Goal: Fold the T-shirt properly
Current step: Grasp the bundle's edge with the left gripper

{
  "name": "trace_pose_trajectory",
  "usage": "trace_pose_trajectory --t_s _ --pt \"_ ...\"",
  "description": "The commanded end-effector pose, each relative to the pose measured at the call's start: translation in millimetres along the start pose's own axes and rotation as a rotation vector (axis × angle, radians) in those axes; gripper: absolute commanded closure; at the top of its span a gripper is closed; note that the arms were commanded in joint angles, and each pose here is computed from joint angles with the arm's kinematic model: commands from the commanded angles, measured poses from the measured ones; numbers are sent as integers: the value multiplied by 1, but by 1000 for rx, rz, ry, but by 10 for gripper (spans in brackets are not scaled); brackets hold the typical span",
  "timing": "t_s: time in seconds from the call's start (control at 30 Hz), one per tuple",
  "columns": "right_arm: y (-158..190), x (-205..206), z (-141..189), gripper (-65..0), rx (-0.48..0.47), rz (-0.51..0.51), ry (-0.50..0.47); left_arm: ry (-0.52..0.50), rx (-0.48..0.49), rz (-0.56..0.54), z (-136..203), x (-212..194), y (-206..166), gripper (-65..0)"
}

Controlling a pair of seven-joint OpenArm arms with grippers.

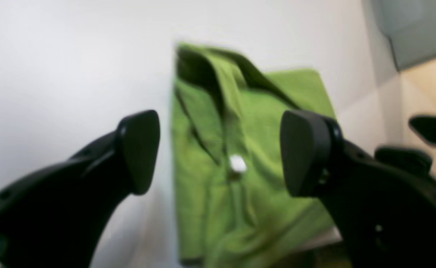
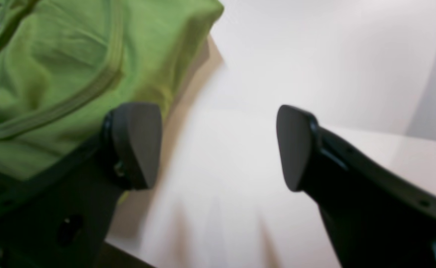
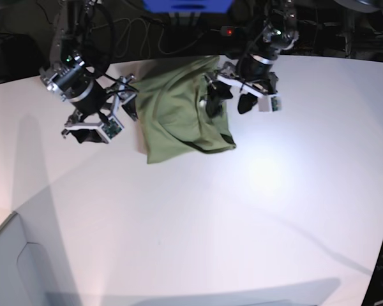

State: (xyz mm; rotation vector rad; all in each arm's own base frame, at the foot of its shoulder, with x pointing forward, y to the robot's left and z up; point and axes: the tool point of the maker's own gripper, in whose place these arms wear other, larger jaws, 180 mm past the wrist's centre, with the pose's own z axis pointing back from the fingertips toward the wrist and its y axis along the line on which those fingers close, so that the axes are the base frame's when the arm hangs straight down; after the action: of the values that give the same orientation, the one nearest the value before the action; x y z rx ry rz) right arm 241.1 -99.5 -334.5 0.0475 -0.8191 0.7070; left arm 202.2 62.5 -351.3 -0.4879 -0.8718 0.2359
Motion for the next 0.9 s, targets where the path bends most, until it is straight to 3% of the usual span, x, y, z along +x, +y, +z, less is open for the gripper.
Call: trace_pose_trajectory --t_s 0.0,0.33,0.87 --pt "-3 10 2 -456 -10 3 -38 -15 -27 4 -4 2 -7 -488" --pt "1 -7 -4 -456 12 -26 5 120 -98 19 -30 -44 -26 -486" --pt "1 -7 -4 -456 12 -26 5 149 -187 -58 -34 -48 -49 -486"
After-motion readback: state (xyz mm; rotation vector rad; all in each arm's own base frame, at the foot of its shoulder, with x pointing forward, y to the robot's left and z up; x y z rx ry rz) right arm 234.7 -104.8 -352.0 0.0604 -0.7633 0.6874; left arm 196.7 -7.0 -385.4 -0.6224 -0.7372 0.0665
